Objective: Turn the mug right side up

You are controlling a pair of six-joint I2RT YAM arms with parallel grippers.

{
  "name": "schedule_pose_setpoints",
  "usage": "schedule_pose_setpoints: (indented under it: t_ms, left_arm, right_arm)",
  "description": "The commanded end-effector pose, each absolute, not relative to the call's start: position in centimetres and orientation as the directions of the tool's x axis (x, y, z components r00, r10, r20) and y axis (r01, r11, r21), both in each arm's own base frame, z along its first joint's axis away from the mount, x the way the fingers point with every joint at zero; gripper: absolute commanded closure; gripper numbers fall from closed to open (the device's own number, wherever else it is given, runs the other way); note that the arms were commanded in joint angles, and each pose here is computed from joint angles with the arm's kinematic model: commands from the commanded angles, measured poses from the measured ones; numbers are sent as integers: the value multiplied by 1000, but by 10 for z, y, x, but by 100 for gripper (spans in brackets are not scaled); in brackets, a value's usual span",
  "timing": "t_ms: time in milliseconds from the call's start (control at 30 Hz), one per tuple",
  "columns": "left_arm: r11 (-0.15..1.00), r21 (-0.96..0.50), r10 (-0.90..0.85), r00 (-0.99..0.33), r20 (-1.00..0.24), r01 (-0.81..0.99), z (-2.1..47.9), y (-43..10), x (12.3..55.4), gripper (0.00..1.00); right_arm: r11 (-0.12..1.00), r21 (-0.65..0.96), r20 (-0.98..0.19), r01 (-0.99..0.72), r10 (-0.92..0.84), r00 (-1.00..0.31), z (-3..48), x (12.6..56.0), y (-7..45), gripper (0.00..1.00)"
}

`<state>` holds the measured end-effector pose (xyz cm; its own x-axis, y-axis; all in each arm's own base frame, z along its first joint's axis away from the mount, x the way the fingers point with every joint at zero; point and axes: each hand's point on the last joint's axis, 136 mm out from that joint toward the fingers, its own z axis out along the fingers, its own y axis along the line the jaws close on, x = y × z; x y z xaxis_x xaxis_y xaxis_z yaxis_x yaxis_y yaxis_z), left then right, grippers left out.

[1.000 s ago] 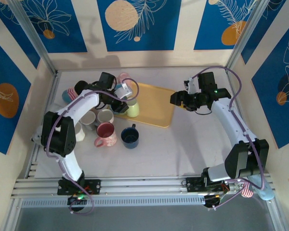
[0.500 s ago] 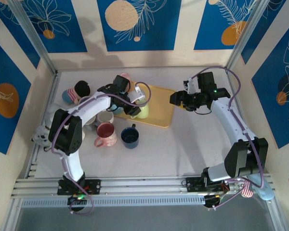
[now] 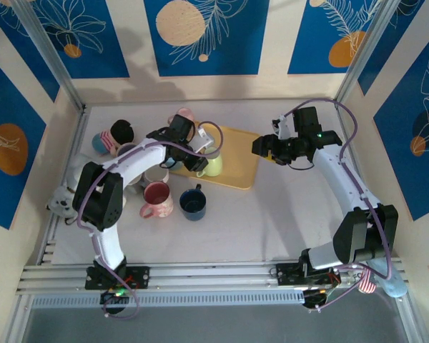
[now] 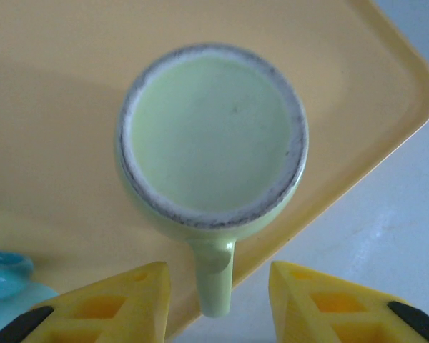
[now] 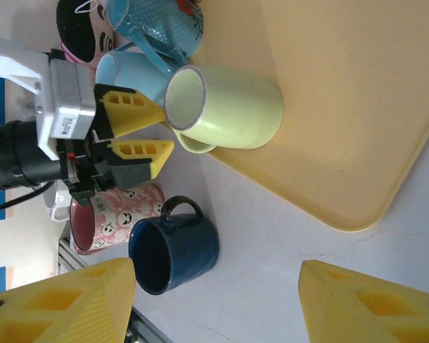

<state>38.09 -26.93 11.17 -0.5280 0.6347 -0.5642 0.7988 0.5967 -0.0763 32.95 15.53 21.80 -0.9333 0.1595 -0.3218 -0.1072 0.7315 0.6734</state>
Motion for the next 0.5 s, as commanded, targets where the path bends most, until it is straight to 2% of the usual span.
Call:
schedule_pose_setpoints:
  t_ms: [0,467]
  left_arm:
    - [638,-116,590,-580,-561,762,110,-268,376,59]
    - [630,-133,596,-587,-548,765,90,-284,377,70]
  right_arm:
    - [711,690,-338,-132,155,-929,229,327,161,38]
    - [716,684,-349,-141,152,-925,232,324,159,38]
